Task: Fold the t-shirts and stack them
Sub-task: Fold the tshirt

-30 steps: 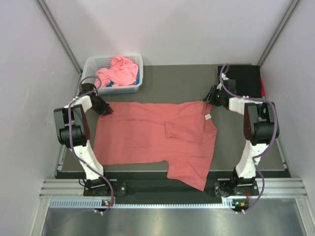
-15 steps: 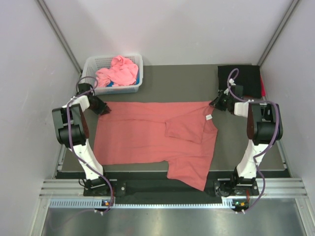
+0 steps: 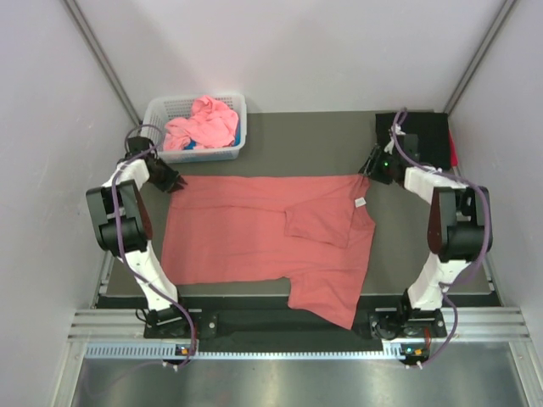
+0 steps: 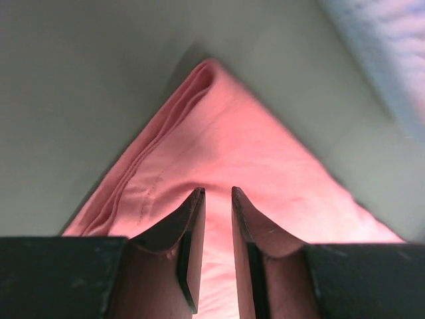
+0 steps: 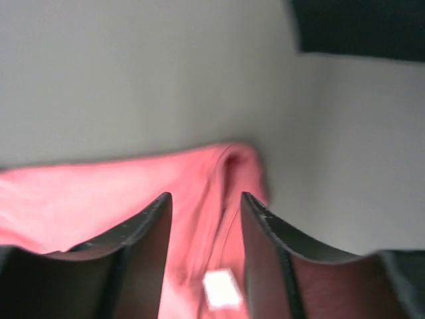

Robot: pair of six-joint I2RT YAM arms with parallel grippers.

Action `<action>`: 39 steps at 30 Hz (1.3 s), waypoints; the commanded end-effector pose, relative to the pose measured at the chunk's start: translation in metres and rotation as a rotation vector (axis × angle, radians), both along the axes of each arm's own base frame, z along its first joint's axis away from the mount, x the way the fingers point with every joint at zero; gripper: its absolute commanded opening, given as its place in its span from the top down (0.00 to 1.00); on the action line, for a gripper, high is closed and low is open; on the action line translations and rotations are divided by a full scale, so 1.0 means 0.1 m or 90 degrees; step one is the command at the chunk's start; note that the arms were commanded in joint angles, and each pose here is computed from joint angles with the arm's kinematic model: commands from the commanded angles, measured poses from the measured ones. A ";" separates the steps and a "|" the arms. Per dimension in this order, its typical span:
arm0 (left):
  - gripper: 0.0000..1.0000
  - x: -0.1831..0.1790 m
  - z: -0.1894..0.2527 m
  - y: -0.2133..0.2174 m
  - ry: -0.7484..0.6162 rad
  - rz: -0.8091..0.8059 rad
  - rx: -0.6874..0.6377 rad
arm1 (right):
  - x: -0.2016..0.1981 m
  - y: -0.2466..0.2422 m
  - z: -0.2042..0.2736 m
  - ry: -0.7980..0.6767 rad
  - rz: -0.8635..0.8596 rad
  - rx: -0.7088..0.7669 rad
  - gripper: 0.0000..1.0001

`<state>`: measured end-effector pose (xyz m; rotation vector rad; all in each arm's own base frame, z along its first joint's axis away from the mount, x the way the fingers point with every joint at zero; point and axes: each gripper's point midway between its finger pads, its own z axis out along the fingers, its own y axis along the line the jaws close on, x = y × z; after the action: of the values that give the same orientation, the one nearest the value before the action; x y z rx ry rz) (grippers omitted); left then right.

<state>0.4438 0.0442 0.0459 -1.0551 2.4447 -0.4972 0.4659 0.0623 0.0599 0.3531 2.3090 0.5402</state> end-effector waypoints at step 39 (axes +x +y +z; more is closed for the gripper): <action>0.62 -0.75 0.73 -0.17 -0.111 0.023 -0.096 | -4.40 1.53 -0.34 0.060 0.687 -0.473 0.49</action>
<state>0.3665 0.0234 0.1057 -1.1177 2.3023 -0.7493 0.0288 0.2191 0.0324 -1.3286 2.4131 0.1062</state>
